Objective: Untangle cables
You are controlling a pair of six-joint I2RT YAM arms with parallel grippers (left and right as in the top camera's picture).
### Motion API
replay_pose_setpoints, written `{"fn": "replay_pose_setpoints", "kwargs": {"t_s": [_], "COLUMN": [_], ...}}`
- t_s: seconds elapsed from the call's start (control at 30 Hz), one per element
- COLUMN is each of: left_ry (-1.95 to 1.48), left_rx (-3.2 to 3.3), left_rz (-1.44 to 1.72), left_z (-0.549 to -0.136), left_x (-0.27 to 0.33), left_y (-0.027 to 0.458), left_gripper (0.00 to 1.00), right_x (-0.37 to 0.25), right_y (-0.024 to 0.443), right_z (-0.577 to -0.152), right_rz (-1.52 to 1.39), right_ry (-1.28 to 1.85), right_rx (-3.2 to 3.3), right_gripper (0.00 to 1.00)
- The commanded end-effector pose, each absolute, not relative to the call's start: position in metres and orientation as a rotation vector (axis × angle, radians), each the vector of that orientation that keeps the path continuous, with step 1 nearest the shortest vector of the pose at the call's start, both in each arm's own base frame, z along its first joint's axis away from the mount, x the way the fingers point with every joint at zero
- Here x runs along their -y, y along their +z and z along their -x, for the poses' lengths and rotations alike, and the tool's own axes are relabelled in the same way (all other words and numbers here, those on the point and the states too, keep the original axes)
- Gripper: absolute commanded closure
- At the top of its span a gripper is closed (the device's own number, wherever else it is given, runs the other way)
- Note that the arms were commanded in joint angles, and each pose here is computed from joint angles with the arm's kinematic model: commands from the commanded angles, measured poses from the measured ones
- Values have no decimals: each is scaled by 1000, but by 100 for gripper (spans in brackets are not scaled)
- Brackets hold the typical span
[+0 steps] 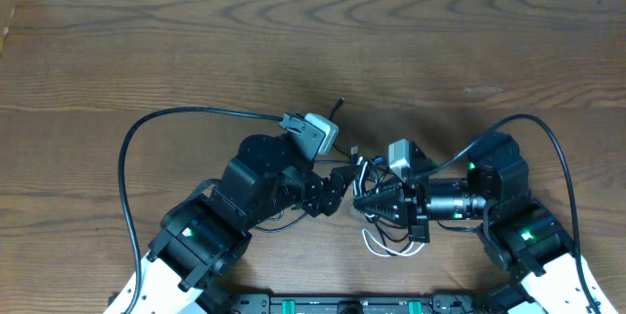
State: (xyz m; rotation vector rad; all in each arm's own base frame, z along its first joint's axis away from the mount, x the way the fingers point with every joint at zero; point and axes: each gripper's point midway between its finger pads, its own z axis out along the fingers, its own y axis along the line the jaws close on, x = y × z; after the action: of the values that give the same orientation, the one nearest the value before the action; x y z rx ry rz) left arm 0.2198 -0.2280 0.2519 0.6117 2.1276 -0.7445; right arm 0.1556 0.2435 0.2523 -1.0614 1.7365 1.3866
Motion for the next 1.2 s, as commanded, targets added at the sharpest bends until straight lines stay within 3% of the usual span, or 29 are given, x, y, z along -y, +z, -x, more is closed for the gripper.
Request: {"fn": "replay_pose_setpoints", "kwargs": {"t_s": [0.0, 1.17], "left_ry": [-717, -581], "left_rx": [-2125, -2202], "left_rz": [-598, -478], "left_z": [-222, -231], "left_x": [224, 202], "left_y": [253, 239], "left_gripper": [22, 15], "right_x": [-242, -215], "right_y": [248, 225], "right_z": [-166, -232], "right_rz": [968, 150], "right_ry": [1365, 1236], "right_rx": [-1818, -2183], "right_gripper": [99, 99]}}
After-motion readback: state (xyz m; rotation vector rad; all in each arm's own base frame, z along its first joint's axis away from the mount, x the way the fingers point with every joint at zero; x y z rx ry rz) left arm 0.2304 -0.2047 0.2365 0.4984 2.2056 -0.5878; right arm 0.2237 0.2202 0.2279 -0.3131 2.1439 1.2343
